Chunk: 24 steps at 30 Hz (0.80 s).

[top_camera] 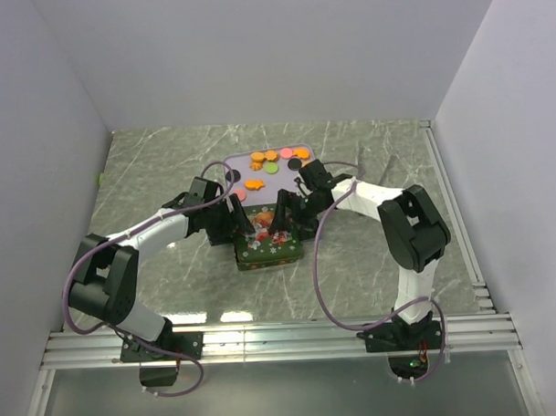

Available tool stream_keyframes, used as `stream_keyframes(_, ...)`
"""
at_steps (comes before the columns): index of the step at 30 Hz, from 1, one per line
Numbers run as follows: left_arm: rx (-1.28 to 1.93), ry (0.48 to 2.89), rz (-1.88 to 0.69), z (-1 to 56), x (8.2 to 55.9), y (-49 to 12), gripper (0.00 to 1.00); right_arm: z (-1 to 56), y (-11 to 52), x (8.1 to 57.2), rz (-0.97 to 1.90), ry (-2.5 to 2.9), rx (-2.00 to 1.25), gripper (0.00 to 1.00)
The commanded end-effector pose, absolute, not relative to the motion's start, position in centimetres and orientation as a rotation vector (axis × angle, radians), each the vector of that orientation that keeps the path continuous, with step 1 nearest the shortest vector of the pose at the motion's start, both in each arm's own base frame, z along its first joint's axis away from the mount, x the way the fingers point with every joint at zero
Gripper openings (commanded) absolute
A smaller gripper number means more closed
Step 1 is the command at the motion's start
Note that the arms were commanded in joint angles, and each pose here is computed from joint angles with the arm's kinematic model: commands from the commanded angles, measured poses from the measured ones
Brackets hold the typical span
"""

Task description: Pack the cookies

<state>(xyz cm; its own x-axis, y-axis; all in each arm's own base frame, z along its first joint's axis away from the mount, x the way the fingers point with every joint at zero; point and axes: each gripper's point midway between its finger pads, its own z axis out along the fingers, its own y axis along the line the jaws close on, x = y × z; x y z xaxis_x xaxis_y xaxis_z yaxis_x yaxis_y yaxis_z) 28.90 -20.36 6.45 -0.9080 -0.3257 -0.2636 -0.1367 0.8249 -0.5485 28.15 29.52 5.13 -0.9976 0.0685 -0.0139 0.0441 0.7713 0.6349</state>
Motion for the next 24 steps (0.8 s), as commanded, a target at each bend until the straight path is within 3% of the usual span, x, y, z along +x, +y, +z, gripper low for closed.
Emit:
stream_keyframes(1, -0.280, 2.617, -0.866, 8.1, 29.0, -21.7, 0.81, 5.9, 30.0, 28.8, 0.972, 2.923, 0.055, 0.97)
stream_keyframes(13, -0.281, 2.616, -0.807, 7.9, 29.2, -21.0, 0.72, 6.4, 27.7, 29.8, 0.696, 2.965, 0.052, 0.99)
stream_keyframes(24, -0.287, 2.614, -0.789, 7.8, 28.7, -20.4, 0.69, 8.9, 26.8, 30.5, 0.712, 2.909, 0.075, 1.00)
